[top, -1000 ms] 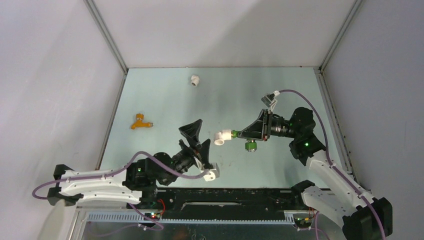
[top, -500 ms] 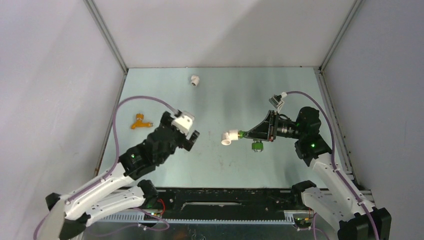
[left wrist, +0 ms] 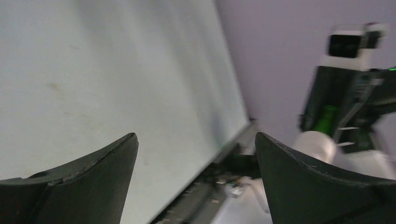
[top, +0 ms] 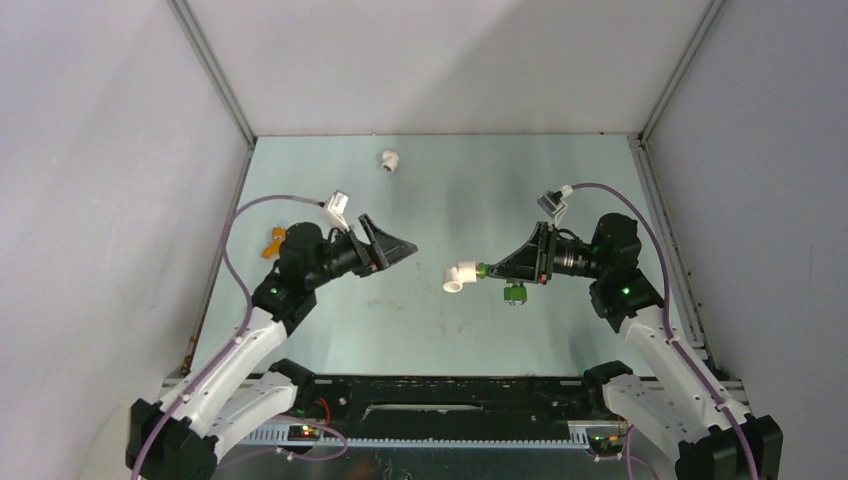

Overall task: Install the water faucets
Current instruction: Screw the water faucet onto the adaptor.

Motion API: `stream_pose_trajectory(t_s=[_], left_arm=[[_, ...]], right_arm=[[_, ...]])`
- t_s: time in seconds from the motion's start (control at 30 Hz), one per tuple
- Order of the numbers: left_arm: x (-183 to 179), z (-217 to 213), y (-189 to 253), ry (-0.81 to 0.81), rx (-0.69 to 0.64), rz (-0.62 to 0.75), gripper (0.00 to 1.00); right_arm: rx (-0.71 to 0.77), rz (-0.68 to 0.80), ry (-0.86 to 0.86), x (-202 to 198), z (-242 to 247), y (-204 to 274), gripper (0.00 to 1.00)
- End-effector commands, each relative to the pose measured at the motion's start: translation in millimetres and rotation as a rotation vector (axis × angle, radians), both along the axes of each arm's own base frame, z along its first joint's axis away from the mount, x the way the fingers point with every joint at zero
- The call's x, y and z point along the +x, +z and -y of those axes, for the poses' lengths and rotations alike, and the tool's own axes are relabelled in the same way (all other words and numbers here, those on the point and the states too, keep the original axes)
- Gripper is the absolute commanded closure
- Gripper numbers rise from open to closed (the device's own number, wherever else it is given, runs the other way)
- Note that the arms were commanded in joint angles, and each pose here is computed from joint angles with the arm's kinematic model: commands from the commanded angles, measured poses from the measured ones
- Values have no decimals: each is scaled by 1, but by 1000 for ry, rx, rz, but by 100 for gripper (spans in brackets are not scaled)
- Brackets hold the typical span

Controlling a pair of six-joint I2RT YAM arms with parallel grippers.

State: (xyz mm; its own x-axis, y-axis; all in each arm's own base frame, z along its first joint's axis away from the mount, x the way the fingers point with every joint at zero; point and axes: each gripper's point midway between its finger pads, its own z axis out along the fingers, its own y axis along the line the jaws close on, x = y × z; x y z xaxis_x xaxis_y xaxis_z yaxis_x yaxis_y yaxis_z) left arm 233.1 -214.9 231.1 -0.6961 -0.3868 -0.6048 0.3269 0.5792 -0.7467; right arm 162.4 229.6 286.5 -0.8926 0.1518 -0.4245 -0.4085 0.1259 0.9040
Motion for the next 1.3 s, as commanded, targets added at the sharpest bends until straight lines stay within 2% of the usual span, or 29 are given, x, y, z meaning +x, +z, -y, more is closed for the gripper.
stream_pose_trajectory(t_s=[0.0, 0.4, 0.53, 0.83, 1.13, 1.27], left_arm=[[-25, 35, 60, -205, -440, -122, 4], [-60, 58, 67, -372, -760, -386, 4], [-69, 66, 76, -416, -841, -406, 8], [-84, 83, 88, -484, -840, -406, 18], [-86, 89, 77, -474, -758, -402, 39], [-86, 91, 72, -466, -694, -379, 57]], right_arm=[[18, 61, 27, -6, -1, 11, 100], [37, 77, 42, -4, -14, 15, 100], [44, 77, 48, -4, -16, 16, 100], [42, 73, 43, -3, -19, 15, 100], [44, 70, 43, -3, -20, 15, 100], [47, 70, 46, -3, -21, 16, 100]])
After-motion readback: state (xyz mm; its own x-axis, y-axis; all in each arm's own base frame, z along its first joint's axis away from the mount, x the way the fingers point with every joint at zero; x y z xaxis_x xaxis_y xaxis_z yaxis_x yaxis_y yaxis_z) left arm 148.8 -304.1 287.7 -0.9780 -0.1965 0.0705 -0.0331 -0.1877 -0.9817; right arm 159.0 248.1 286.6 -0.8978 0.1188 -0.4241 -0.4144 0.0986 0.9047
